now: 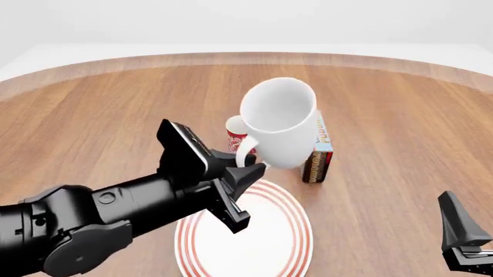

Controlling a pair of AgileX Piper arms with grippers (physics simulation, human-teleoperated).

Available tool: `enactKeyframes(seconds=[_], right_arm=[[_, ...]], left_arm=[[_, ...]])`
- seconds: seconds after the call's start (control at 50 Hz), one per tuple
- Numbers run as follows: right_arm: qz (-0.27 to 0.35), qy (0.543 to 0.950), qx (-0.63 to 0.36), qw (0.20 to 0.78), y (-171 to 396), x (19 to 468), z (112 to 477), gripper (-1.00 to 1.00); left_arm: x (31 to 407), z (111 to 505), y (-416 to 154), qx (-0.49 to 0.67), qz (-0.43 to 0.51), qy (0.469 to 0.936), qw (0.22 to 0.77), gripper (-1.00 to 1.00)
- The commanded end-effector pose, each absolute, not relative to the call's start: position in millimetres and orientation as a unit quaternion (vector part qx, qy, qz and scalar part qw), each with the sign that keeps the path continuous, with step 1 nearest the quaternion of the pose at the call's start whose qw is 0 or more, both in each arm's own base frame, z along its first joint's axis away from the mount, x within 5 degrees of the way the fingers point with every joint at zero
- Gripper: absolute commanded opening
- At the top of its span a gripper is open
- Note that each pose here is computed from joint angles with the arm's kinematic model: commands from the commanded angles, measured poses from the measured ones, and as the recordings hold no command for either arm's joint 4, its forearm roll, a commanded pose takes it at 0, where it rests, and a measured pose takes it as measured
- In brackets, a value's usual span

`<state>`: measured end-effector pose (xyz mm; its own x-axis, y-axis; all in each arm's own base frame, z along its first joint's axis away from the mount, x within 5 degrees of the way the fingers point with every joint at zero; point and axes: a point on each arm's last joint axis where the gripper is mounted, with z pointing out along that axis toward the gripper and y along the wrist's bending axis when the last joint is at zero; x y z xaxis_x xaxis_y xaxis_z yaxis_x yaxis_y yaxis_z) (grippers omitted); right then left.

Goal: Pick up the white mug and put it on the plate, and put the chocolate pudding to the right of the plate.

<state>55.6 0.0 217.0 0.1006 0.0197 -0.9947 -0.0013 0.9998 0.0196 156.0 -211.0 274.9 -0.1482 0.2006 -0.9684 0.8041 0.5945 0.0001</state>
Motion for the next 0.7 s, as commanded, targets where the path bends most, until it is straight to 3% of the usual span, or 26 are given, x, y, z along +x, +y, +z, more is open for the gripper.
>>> enactKeyframes(seconds=[0.02,0.7], right_arm=[[0.007,0.67,0.006,0.742,0.0,55.6,217.3,1.0],[0.006,0.67,0.006,0.742,0.0,55.6,217.2,1.0]], left_arm=[[146.9,270.0,-178.7,0.339,-0.261,0.714,0.555,-1.0],[137.8,237.2,-155.3,0.327,-0.24,0.756,0.514,-1.0]])
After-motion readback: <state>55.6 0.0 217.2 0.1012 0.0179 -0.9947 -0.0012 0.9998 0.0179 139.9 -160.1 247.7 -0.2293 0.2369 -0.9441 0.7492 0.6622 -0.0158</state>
